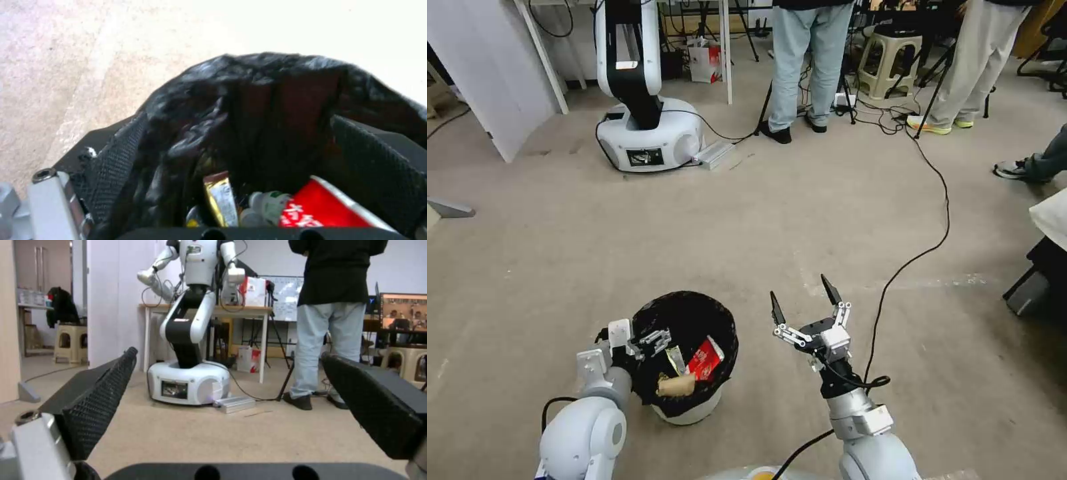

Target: Pick up the trash bin, then pick up the garbage from the floor and place it into the trash bin.

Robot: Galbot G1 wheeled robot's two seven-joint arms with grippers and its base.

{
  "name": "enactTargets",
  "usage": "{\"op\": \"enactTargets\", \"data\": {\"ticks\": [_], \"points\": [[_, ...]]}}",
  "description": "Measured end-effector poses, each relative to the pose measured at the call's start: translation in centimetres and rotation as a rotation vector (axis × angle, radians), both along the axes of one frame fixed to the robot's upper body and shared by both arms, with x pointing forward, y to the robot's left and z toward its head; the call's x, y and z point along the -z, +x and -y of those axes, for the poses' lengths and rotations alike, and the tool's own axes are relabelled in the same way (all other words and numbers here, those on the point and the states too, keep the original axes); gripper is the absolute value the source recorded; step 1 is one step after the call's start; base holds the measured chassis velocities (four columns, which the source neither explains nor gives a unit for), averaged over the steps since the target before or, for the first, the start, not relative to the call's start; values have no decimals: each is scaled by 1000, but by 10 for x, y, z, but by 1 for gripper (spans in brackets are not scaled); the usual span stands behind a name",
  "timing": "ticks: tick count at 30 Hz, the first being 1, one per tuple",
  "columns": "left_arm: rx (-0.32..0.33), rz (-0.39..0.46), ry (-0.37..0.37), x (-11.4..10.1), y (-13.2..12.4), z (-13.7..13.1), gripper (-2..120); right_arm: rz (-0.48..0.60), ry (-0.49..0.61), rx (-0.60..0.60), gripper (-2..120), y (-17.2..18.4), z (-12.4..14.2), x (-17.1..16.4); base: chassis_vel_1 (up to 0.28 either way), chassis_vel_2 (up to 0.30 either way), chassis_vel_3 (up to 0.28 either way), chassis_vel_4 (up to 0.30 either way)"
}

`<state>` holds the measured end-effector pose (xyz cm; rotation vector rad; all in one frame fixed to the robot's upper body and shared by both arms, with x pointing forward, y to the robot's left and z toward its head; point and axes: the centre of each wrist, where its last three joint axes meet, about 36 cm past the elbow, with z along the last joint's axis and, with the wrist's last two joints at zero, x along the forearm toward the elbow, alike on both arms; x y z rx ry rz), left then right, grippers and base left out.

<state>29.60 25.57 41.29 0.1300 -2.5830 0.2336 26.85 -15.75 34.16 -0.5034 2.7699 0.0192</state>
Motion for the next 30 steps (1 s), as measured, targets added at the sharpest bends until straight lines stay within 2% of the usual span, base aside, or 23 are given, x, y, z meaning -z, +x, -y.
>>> {"op": "enactTargets", "data": {"ticks": [10,14,15,18,20,22,23,25,26,28,29,30], "points": [[-14,34,11,-3,5,-6,100,3,-8,-10,100,-3,1,1,0,0,0,0],[-32,107,89,-7,-10,-4,100,0,0,-2,100,-3,-2,2,0,0,0,0],[-32,107,89,-7,-10,-4,100,0,0,-2,100,-3,-2,2,0,0,0,0],[-31,204,159,-15,-26,3,100,-5,11,24,100,-3,-3,2,0,0,0,0],[-31,207,162,-15,-26,3,100,-5,11,24,100,-3,-3,2,0,0,0,0],[3,322,218,-21,-37,15,100,-16,31,63,100,-7,-4,1,0,0,0,0],[3,322,218,-21,-37,15,100,-16,31,63,100,-7,-4,1,0,0,0,0],[53,403,243,-16,-49,24,100,-17,50,91,100,-9,-7,-2,0,0,0,0],[53,403,243,-16,-49,24,100,-17,50,91,100,-9,-7,-2,0,0,0,0],[88,490,277,-3,-64,30,100,-17,59,108,100,-8,-10,-6,0,0,0,0],[88,490,277,-3,-64,30,100,-17,59,108,100,-8,-10,-6,0,0,0,0],[106,524,296,8,-72,33,100,-21,61,120,100,-7,-12,-9,0,0,0,0]]}}
